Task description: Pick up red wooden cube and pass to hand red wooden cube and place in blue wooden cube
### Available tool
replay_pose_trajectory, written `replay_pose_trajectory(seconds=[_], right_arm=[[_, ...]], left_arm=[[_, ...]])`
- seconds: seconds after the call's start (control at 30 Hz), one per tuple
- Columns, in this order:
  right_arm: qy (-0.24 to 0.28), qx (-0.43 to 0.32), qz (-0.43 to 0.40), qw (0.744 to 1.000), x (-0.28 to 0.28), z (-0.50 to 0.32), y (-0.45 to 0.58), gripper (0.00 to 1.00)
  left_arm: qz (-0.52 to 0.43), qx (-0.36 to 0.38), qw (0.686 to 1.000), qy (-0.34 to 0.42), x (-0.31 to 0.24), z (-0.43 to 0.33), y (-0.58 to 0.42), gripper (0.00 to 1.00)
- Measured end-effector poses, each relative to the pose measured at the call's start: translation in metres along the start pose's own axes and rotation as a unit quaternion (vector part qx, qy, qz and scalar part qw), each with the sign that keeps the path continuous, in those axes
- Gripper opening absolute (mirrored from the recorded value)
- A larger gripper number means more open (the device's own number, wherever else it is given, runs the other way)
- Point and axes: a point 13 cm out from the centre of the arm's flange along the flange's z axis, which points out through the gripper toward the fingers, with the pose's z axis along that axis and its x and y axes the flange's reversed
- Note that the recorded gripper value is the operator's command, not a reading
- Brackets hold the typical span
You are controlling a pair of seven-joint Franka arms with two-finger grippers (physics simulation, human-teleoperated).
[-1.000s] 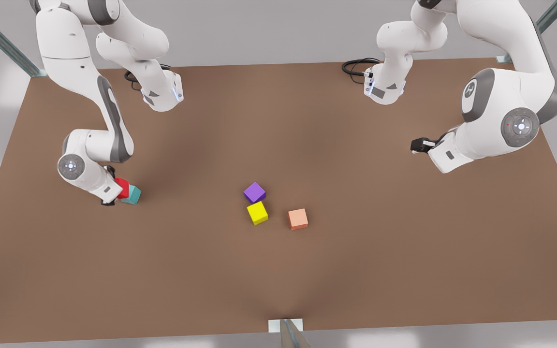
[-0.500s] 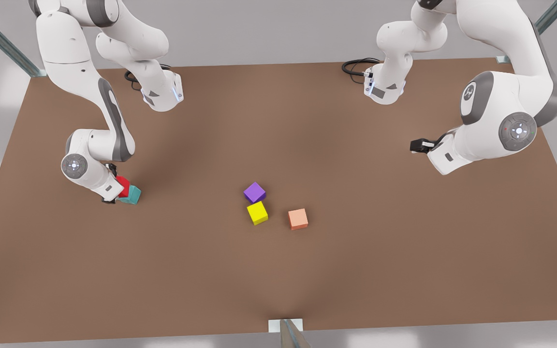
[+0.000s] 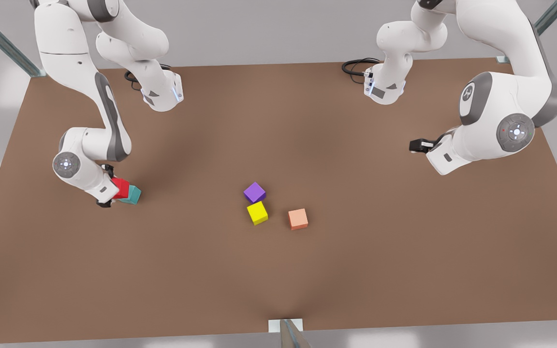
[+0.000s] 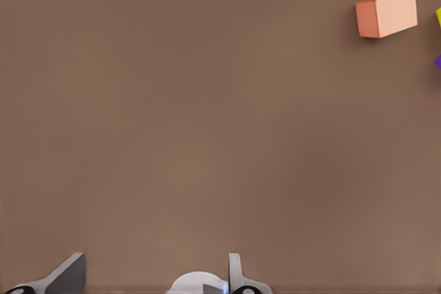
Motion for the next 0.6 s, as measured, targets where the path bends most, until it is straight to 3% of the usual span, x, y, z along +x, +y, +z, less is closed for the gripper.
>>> replay_pose_trajectory(seconds=[0.27,0.47,0.6], right_arm=[[-0.029,0.001,0.028,0.999,-0.01,-0.082,-0.002,1.0],[-0.017,0.021,0.183,0.983,-0.052,-0.223,-0.122,1.0],[-0.025,0.022,0.303,0.953,-0.049,-0.315,-0.097,1.0]], left_arm=[[-0.002,-0.001,1.0,0.002,0.001,0.0,0.0,1.0],[-0.004,-0.001,1.0,0.001,0.001,-0.001,0.002,1.0],[-0.004,-0.001,1.0,0.01,0.008,-0.002,-0.002,1.0]])
